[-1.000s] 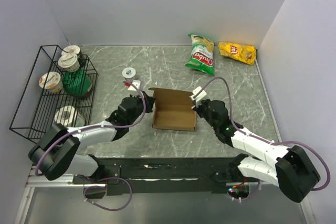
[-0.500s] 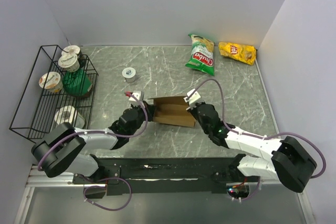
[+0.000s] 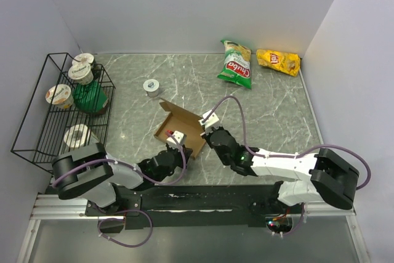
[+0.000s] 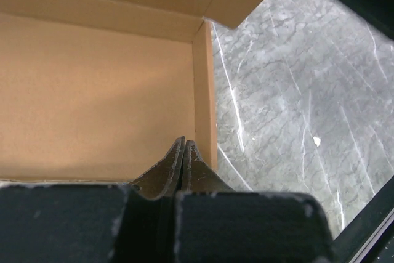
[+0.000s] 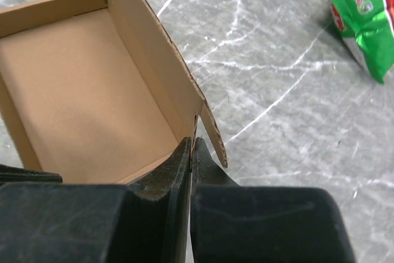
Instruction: Fold the paper box
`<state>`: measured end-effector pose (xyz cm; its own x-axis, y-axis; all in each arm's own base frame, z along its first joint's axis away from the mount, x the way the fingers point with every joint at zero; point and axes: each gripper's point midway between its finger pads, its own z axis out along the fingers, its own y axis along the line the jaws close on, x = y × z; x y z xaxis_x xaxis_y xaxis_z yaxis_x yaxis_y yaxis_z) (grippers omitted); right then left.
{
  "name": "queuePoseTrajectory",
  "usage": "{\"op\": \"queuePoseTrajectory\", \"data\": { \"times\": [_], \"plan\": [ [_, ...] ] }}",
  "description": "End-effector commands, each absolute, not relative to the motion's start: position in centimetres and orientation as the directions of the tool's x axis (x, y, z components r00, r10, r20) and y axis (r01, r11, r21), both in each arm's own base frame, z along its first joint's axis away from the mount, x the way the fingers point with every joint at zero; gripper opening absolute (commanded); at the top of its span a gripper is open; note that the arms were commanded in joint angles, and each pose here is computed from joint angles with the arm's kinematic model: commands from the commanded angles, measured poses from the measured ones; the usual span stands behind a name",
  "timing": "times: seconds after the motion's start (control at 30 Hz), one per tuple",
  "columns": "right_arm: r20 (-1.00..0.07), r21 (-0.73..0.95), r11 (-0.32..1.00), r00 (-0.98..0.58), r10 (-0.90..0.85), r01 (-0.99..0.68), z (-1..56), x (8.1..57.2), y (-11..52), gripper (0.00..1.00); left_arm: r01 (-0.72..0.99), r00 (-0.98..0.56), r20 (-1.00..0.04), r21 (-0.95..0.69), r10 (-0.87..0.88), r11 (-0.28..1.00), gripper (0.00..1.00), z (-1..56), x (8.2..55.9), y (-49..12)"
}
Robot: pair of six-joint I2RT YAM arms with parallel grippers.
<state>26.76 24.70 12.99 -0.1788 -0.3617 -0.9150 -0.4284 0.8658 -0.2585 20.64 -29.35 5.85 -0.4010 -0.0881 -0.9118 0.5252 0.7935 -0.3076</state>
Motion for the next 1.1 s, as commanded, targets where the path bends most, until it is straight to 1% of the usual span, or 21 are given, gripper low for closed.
{"op": "queuePoseTrajectory", "data": {
  "times": [0.0,0.07,0.1,0.13,0.17,0.23,0.27,0.33,0.37,0.4,0.43,0.47,0.5,0.53,0.6,0.63,0.67,0.73,0.93,1.03,1.07],
  "plan": [
    [-0.912,-0.270,0.901,-0.209,-0.352,-0.340,12.3,27.0,23.8,0.00,0.520,-0.344,-0.925,-0.328,-0.158,0.788,0.01,8.3,21.2,-29.6],
    [-0.902,-0.312,0.886,-0.185,-0.389,-0.342,12.3,27.2,23.6,0.00,0.527,-0.328,-0.927,-0.339,-0.182,0.779,0.02,10.1,21.2,-29.5],
    [-0.880,-0.368,0.859,-0.165,-0.445,-0.356,12.0,27.1,23.1,0.00,0.527,-0.329,-0.931,-0.319,-0.156,0.788,0.05,10.2,21.2,-29.4],
    [-0.873,-0.391,0.846,-0.145,-0.466,-0.363,12.1,27.2,23.0,0.00,0.543,-0.311,-0.931,-0.338,-0.190,0.769,0.12,12.3,21.4,-29.3],
    [-0.893,-0.363,0.835,-0.100,-0.438,-0.414,12.9,27.0,24.1,0.00,0.546,-0.302,-0.931,-0.344,-0.204,0.764,0.36,13.3,21.7,-29.0],
    [-0.883,-0.398,0.791,-0.040,-0.468,-0.464,13.1,27.0,24.2,0.00,0.533,-0.268,-0.930,-0.360,-0.252,0.765,0.63,15.8,23.1,-27.1],
    [-0.889,-0.390,0.784,-0.024,-0.457,-0.483,13.5,27.0,24.4,0.00,0.566,-0.271,-0.930,-0.362,-0.248,0.741,0.83,16.3,22.9,-26.9],
    [-0.886,-0.386,0.768,-0.028,-0.464,-0.511,13.8,27.7,24.0,0.00,0.554,-0.217,-0.937,-0.349,-0.274,0.756,0.93,18.1,24.4,-24.2],
    [-0.888,-0.380,0.761,-0.023,-0.459,-0.526,14.1,27.7,23.9,0.00,0.592,-0.209,-0.941,-0.338,-0.266,0.731,0.99,18.6,24.2,-24.0],
    [-0.891,-0.357,0.727,-0.021,-0.454,-0.586,13.9,27.3,24.4,0.00,0.607,-0.192,-0.947,-0.321,-0.258,0.727,0.99,18.9,24.4,-23.4],
    [-0.896,-0.336,0.736,-0.042,-0.443,-0.588,13.8,28.2,23.3,0.00,0.588,-0.170,-0.949,-0.314,-0.267,0.745,0.96,19.5,25.6,-21.7],
    [-0.908,-0.311,0.720,-0.032,-0.419,-0.620,14.5,28.0,23.2,0.00,0.584,-0.182,-0.950,-0.311,-0.252,0.750,0.96,19.2,26.0,-21.1],
    [-0.911,-0.288,0.678,-0.025,-0.412,-0.676,14.3,27.5,23.5,0.00,0.646,-0.196,-0.952,-0.306,-0.235,0.699,0.96,19.4,25.5,-21.6],
    [-0.913,-0.284,0.666,-0.018,-0.408,-0.689,14.5,27.5,23.2,0.00,0.631,-0.196,-0.952,-0.306,-0.236,0.713,0.96,19.3,26.6,-20.2],
    [-0.917,-0.285,0.671,-0.010,-0.400,-0.685,15.6,28.4,21.9,0.00,0.681,-0.201,-0.953,-0.302,-0.227,0.667,0.96,19.4,26.6,-20.2],
    [-0.916,-0.261,0.636,-0.021,-0.400,-0.726,15.2,27.8,22.1,0.00,0.670,-0.209,-0.952,-0.305,-0.222,0.677,0.96,19.0,27.3,-19.5],
    [-0.921,-0.247,0.649,-0.035,-0.389,-0.719,15.3,28.5,21.3,0.00,0.687,-0.211,-0.953,-0.303,-0.217,0.661,0.96,18.9,27.3,-19.5],
    [-0.935,-0.211,0.615,-0.027,-0.354,-0.760,15.7,28.2,21.9,0.00,0.725,-0.214,-0.959,-0.284,-0.186,0.628,0.96,18.6,27.6,-20.0],
    [-0.925,-0.161,0.579,-0.083,-0.371,-0.800,14.7,29.4,21.9,0.00,0.743,-0.221,-0.968,-0.244,-0.115,0.623,0.99,17.2,30.2,-20.5],
    [-0.926,-0.150,0.579,-0.092,-0.367,-0.802,14.7,29.7,22.0,0.00,0.719,-0.236,-0.967,-0.237,-0.091,0.653,0.94,16.2,31.8,-19.7],
    [-0.924,-0.148,0.581,-0.096,-0.369,-0.800,14.5,29.8,21.9,0.00,0.709,-0.239,-0.967,-0.239,-0.093,0.663,0.89,16.1,32.2,-19.4]
  ]
}}
